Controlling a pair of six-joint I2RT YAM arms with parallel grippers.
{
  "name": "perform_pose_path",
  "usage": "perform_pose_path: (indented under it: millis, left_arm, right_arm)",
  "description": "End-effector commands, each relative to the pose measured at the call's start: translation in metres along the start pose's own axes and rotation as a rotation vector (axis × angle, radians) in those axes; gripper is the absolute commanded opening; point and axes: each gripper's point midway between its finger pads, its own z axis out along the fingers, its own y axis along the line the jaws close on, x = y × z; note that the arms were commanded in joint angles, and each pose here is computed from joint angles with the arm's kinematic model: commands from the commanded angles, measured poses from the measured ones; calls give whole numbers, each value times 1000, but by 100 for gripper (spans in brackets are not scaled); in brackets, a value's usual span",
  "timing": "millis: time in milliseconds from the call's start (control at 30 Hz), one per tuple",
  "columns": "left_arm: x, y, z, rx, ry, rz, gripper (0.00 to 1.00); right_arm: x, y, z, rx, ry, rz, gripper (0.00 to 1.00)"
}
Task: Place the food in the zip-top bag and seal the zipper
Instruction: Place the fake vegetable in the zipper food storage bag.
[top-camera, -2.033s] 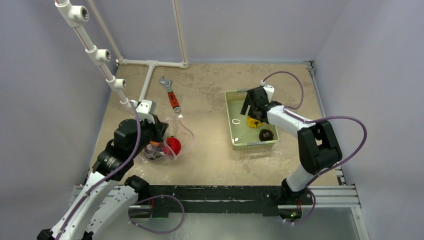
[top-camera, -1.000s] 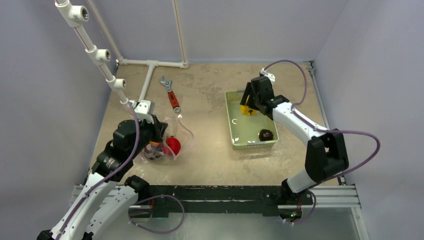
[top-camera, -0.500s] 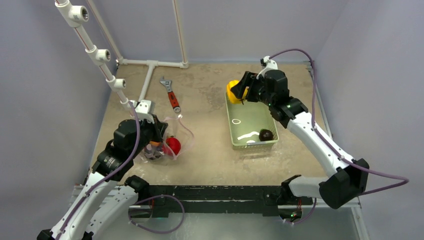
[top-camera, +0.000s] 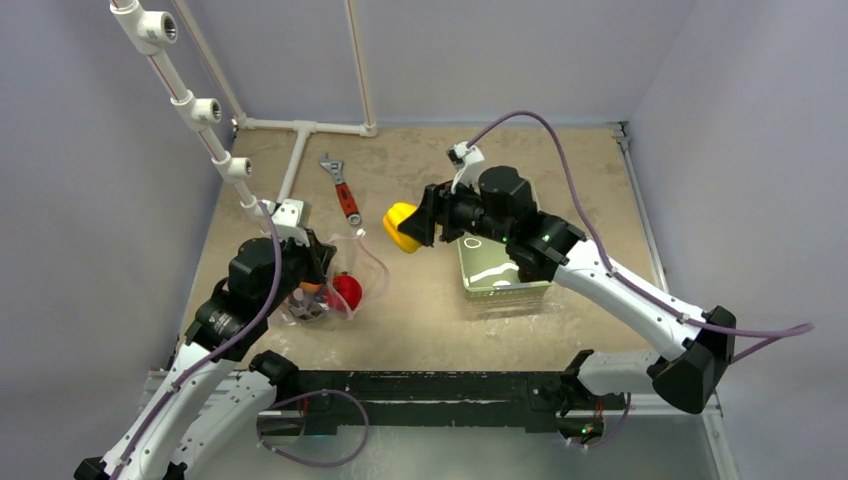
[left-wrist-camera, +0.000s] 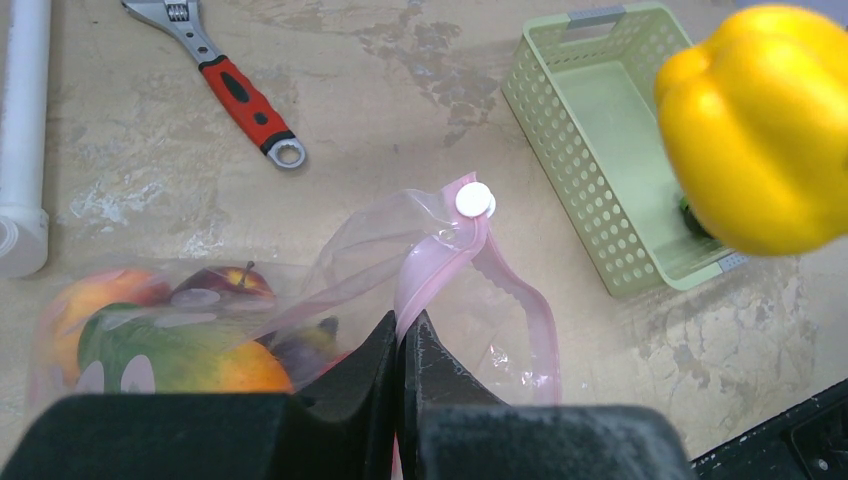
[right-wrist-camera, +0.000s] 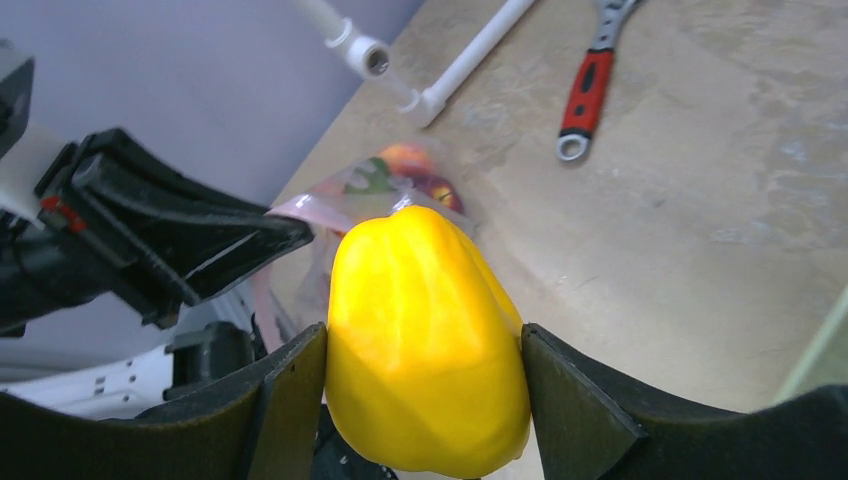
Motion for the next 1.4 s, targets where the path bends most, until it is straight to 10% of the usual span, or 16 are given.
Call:
perform_pose_path:
  millis: [0,700,1367]
  left_arm:
    - [-7,0,2,-5,-29,-12,0]
    - [-7,-1,1,-2,-30,-11,0]
    - [-7,-5,3,21,-25,-5,0]
  right_arm:
    - [1,46,5,-132,0,-70,16]
    - [70,85,81,-122,154,-89,16]
    - [68,65,136,58,28,119,29]
